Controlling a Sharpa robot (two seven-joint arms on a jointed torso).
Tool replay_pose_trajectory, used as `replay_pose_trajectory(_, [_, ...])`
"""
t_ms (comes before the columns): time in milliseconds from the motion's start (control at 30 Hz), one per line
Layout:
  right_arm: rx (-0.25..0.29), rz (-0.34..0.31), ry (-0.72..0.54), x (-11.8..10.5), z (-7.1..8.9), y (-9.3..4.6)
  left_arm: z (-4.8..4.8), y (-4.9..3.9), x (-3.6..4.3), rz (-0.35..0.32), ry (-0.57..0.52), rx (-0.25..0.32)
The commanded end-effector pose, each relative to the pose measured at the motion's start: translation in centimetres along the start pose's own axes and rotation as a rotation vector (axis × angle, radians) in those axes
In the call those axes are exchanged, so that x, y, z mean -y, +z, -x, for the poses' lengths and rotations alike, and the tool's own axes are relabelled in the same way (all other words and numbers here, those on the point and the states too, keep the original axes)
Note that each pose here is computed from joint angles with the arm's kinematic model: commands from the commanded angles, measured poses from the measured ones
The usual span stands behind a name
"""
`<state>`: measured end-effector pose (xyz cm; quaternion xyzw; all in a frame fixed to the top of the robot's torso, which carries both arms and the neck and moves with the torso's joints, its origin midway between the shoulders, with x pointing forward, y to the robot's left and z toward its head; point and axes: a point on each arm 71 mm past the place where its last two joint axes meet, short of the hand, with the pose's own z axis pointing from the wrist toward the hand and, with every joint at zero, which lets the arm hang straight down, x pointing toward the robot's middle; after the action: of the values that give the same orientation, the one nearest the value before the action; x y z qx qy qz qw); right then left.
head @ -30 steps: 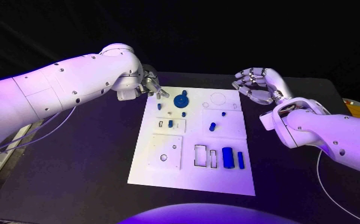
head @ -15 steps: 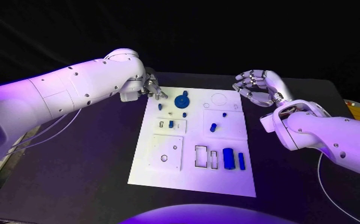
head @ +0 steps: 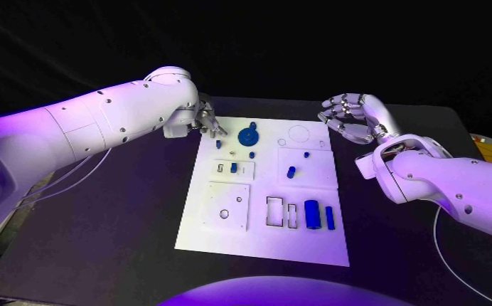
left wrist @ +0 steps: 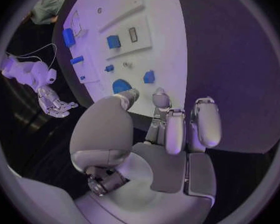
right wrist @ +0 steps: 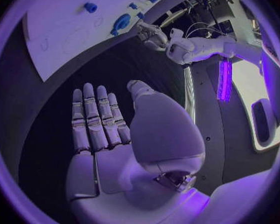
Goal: Assemble the parts on the task board
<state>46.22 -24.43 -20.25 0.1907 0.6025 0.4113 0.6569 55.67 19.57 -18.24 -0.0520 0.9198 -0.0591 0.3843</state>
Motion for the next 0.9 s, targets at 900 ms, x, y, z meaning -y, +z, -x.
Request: replay_pose_trajectory(900, [-0.013,0.014,0.003,-0.17,-0.22,0.02,-1.04,0.33,0.53,-0.02,0.002,-0.088])
